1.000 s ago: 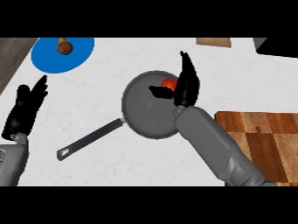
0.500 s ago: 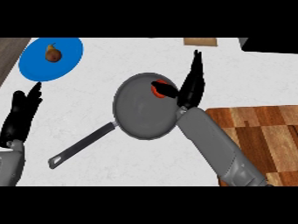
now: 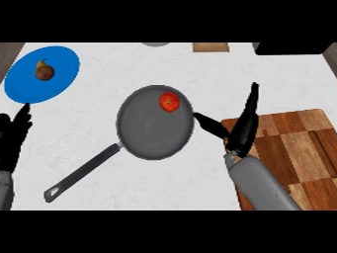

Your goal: Pick the tomato from the cutting board and place it in the pan

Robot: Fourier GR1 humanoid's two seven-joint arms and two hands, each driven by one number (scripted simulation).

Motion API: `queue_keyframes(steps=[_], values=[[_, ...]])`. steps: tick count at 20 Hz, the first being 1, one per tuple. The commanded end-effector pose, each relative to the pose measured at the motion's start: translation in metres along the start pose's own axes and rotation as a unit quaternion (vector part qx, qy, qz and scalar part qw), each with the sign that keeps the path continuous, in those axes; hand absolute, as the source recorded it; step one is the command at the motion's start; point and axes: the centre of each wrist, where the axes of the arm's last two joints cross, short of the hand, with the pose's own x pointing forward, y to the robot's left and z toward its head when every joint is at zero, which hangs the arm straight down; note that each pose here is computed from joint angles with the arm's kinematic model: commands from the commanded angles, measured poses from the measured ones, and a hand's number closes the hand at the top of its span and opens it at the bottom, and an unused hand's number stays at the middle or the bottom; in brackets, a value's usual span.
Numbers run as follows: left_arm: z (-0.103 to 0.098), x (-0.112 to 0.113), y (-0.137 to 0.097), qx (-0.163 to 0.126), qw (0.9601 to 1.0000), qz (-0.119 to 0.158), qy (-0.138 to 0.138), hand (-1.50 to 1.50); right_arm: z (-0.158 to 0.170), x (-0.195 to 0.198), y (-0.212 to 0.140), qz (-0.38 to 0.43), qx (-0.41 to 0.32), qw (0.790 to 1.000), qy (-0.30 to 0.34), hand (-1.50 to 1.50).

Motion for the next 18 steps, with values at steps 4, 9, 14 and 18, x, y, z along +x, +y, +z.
queue_keyframes(steps=[4, 9, 14, 18], values=[[0.005, 0.007, 0.02, 0.01, 0.9999, 0.004, 0.005, 0.0, 0.034, -0.014, -0.101, -0.007, 0.016, 1.0, -0.008, -1.5], [0.003, 0.001, 0.005, 0.007, 1.0, 0.001, 0.005, 0.0, 0.062, -0.008, -0.166, -0.001, 0.028, 1.0, 0.008, -1.5], [0.003, 0.003, 0.004, -0.001, 1.0, 0.009, 0.002, 0.0, 0.078, -0.004, -0.213, 0.012, 0.023, 1.0, -0.011, -1.5], [0.007, 0.013, 0.007, 0.004, 1.0, 0.002, 0.0, 0.0, 0.076, -0.003, -0.254, 0.014, 0.024, 0.999, -0.02, -1.5]])
